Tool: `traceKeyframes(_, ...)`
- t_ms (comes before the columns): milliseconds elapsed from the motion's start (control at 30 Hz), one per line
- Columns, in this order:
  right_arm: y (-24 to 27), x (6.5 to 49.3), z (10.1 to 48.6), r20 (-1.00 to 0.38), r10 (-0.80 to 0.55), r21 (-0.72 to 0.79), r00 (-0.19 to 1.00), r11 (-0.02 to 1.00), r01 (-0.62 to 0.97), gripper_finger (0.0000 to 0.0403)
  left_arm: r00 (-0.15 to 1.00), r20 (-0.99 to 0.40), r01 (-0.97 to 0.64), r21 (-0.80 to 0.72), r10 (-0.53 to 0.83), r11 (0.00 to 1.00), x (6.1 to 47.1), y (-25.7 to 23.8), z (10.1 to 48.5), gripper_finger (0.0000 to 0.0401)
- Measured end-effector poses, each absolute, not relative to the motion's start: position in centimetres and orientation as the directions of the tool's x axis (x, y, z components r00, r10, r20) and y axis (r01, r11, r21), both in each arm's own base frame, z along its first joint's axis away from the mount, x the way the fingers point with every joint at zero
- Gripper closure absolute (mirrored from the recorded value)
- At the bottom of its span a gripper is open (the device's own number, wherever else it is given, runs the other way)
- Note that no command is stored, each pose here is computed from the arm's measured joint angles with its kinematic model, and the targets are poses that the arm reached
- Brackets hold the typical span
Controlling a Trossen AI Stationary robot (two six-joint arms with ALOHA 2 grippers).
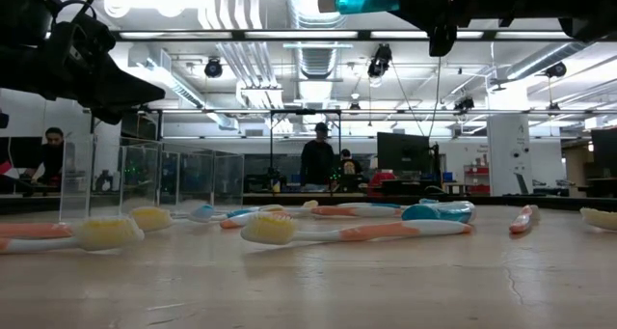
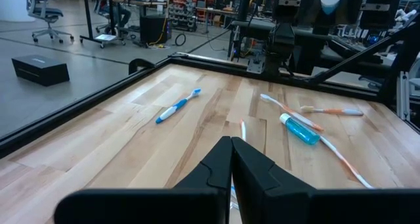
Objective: Pick & Place toothbrushing station
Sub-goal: Put the left mouthwash bottle into the transparent organizer
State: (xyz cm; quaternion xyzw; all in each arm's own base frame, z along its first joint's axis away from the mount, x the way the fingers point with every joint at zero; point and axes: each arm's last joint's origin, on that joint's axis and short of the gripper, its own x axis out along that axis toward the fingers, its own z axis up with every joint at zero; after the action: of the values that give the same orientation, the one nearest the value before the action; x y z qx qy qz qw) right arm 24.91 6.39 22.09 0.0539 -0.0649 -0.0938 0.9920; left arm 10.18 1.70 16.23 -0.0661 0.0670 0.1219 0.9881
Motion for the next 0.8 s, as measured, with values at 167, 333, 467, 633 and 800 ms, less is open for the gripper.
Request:
traceKeyframes(167,6.4,24.9,22.0,0.114,-0.193,0.175,0.975,0.970,0.172,0.0310,0.961,-0.148,-0.250,-0.116,0.232,0.961,10.2,1.7,16.2,0.0387)
traceKeyframes(333,6.4,24.9,22.0,0.113,-0.193,0.180,0.975,0.969,0.171,0.0310,0.955,-0.146,-0.281,-0.157,0.259,0.947,10.2,1.8,16.3,0.0387)
traceKeyframes(467,6.4,24.9,22.0,0.113,-0.193,0.183,0.975,0.968,0.170,0.0310,0.955,-0.146,-0.286,-0.204,0.259,0.936,10.2,1.8,16.3,0.0387)
traceKeyframes(633,6.4,24.9,21.7,0.079,-0.194,0.166,0.978,0.970,0.179,0.0310,0.954,-0.139,-0.290,-0.229,0.264,0.929,10.2,1.8,16.3,0.0387)
traceKeyframes(800,6.4,25.0,21.0,0.016,-0.194,0.207,0.981,0.960,0.187,0.0310,0.958,-0.105,-0.285,-0.234,0.268,0.929,10.2,1.8,16.6,0.0387)
